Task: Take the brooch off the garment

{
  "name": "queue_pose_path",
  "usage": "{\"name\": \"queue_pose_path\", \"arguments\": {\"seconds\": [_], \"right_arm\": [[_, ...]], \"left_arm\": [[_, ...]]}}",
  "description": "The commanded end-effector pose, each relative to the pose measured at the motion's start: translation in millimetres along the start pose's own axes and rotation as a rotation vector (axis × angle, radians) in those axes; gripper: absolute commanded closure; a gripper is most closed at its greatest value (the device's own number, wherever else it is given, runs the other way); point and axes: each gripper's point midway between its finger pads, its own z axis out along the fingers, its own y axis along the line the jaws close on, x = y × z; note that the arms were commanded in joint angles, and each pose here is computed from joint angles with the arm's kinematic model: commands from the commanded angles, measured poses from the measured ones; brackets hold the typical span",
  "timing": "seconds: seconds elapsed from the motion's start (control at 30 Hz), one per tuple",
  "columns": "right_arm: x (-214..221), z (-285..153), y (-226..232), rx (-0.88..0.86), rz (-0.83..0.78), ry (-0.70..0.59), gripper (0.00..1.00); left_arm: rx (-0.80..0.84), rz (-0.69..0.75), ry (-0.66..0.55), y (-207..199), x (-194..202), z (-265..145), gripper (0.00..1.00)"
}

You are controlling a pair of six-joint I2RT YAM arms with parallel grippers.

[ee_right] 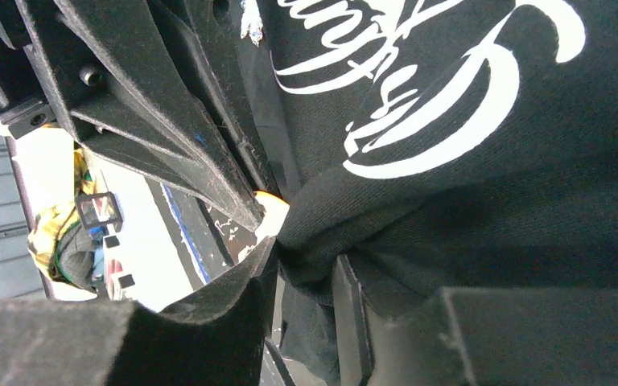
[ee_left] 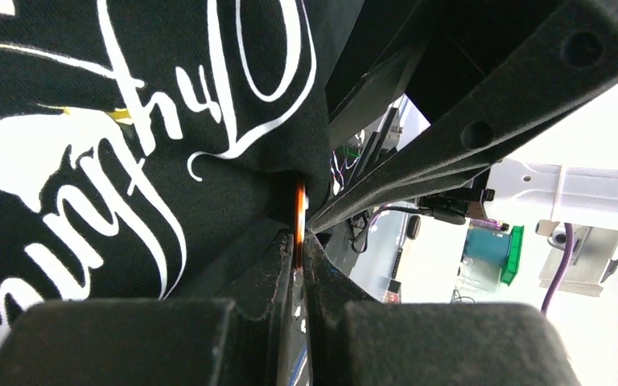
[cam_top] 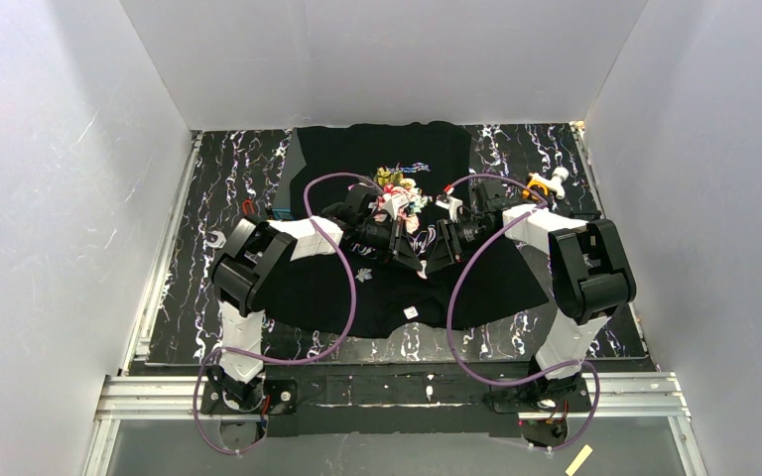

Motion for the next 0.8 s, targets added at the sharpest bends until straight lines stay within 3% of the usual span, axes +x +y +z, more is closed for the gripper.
{"name": "queue_pose_path", "arguments": {"seconds": [0.0,0.27,0.77], "right_arm": [[2,-4,3,0.004,-0.037,0.030,0.60],[-6,-20,12,-0.023,-0.029,0.028,0.48],[32,-23,-40,0.193,-0.020,0.144,0.49]], "left_arm": [[0.057,0.041,0.006,-16,1,-5,1.00],[-0.053,0.064,-0.077,-1,-10,-10,1.00],[-0.247,0.168,-0.251,7,-48,-28,1.00]]}}
